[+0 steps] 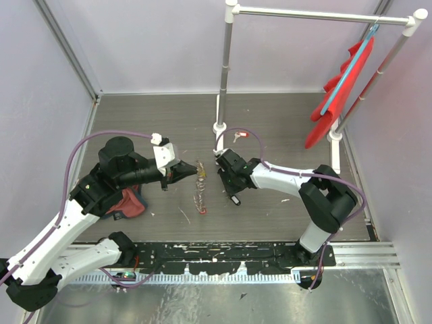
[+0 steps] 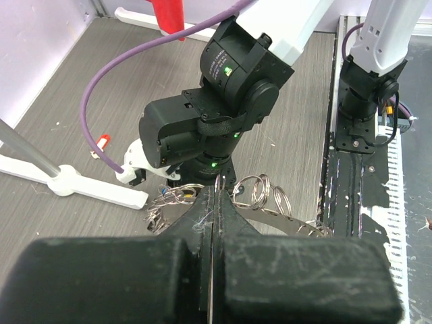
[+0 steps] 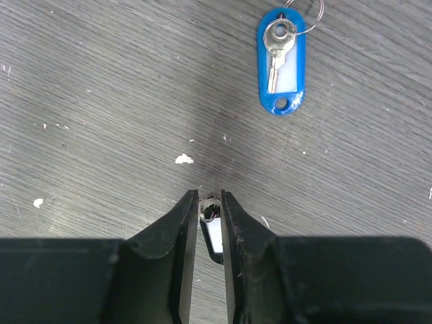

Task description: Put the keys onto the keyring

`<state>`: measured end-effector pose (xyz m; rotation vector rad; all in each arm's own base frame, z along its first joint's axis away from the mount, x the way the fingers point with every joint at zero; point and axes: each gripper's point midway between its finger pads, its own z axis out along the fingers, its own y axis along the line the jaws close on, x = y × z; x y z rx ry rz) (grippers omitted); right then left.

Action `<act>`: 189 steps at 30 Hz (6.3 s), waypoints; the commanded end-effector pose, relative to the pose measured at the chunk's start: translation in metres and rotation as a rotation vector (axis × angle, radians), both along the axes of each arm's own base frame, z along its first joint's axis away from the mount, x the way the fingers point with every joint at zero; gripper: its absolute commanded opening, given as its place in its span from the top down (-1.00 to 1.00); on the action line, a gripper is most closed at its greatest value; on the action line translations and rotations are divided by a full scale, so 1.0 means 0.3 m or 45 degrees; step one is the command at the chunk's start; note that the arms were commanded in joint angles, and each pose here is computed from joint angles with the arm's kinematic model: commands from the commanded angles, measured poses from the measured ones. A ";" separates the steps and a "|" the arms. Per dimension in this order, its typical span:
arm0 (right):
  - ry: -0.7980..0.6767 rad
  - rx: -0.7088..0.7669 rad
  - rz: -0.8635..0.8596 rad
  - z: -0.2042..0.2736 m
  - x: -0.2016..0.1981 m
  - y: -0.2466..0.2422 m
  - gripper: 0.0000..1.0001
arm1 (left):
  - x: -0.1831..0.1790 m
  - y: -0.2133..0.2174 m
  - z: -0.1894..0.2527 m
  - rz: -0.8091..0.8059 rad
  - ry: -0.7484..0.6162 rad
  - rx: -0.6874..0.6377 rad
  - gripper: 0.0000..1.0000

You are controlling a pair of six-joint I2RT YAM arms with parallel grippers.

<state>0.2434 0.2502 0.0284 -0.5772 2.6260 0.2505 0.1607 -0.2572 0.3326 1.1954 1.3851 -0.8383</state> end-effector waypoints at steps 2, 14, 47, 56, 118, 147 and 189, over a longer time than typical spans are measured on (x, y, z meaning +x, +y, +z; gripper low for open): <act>-0.107 0.081 -0.015 0.077 0.059 0.044 0.42 | 0.003 -0.009 0.033 -0.016 -0.049 -0.051 1.00; -0.058 0.097 0.081 0.091 0.009 0.043 0.20 | 0.001 -0.008 0.034 -0.019 -0.048 -0.052 1.00; -0.107 -0.229 0.141 0.033 -0.003 0.031 0.61 | -0.004 -0.008 0.034 -0.028 -0.051 -0.052 1.00; -0.146 -0.227 0.119 0.056 0.009 0.023 0.97 | -0.004 -0.010 0.034 -0.031 -0.051 -0.051 1.00; -0.745 1.051 0.796 1.226 -0.376 0.064 0.98 | 0.000 -0.041 0.200 0.032 -0.106 -0.102 1.00; -0.647 1.067 0.894 1.211 -0.386 0.122 0.99 | -0.080 -0.120 0.184 -0.121 -0.170 -0.024 1.00; -0.672 0.990 0.741 1.158 -0.341 0.079 0.98 | -0.074 -0.119 0.179 -0.085 -0.170 -0.032 1.00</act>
